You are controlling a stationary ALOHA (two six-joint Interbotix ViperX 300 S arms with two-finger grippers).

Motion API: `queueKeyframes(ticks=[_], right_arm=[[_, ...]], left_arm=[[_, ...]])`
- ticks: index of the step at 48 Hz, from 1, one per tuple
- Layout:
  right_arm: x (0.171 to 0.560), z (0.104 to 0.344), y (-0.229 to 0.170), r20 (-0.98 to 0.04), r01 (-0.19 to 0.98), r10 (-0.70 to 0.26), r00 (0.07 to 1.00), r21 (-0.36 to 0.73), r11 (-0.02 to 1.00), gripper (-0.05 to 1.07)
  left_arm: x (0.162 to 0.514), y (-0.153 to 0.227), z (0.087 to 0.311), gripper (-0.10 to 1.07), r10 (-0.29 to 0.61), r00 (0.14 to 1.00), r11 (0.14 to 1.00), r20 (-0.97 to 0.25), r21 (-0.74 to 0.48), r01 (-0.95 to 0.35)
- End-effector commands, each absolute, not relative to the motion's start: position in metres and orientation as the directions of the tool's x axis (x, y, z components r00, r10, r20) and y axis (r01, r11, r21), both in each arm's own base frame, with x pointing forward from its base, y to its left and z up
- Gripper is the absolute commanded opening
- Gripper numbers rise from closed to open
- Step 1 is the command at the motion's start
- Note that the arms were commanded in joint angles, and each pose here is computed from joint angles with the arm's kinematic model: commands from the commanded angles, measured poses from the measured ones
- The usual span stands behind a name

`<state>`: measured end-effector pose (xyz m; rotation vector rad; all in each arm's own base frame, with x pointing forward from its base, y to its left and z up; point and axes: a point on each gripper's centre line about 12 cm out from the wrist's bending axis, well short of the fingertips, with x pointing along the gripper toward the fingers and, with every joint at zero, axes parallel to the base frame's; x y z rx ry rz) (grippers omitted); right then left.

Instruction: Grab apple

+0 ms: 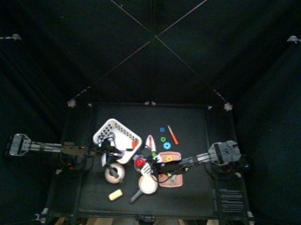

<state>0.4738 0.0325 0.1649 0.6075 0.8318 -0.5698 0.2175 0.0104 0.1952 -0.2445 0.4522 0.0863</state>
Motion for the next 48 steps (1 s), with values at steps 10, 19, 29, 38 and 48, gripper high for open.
queueKeyframes(ticks=[10,19,29,38,48], right_arm=[[0.483,0.179,0.023,-0.819,0.694,-0.259,0.512,0.218,0.686,0.94],[0.486,0.173,0.022,-0.819,0.69,-0.249,0.517,0.228,0.687,0.94],[0.49,0.169,0.019,-0.816,0.688,-0.249,0.522,0.23,0.688,0.94],[0.494,0.166,0.017,-0.811,0.682,-0.243,0.533,0.242,0.69,0.94],[0.496,0.157,0.013,-0.82,0.695,-0.248,0.516,0.232,0.681,0.94]], left_arm=[[0.22,0.01,0.2,0.75,0.026,0.903,0.967,-0.428,-0.219,-0.132],[0.22,0.01,0.2,0.75,0.026,0.903,0.967,-0.428,-0.217,-0.131],[0.22,0.01,0.2,0.75,0.026,0.903,0.967,-0.428,-0.217,-0.131],[0.22,0.01,0.199,0.75,0.026,0.902,0.967,-0.431,-0.217,-0.132],[0.22,0.01,0.199,0.75,0.026,0.903,0.967,-0.429,-0.219,-0.132]])
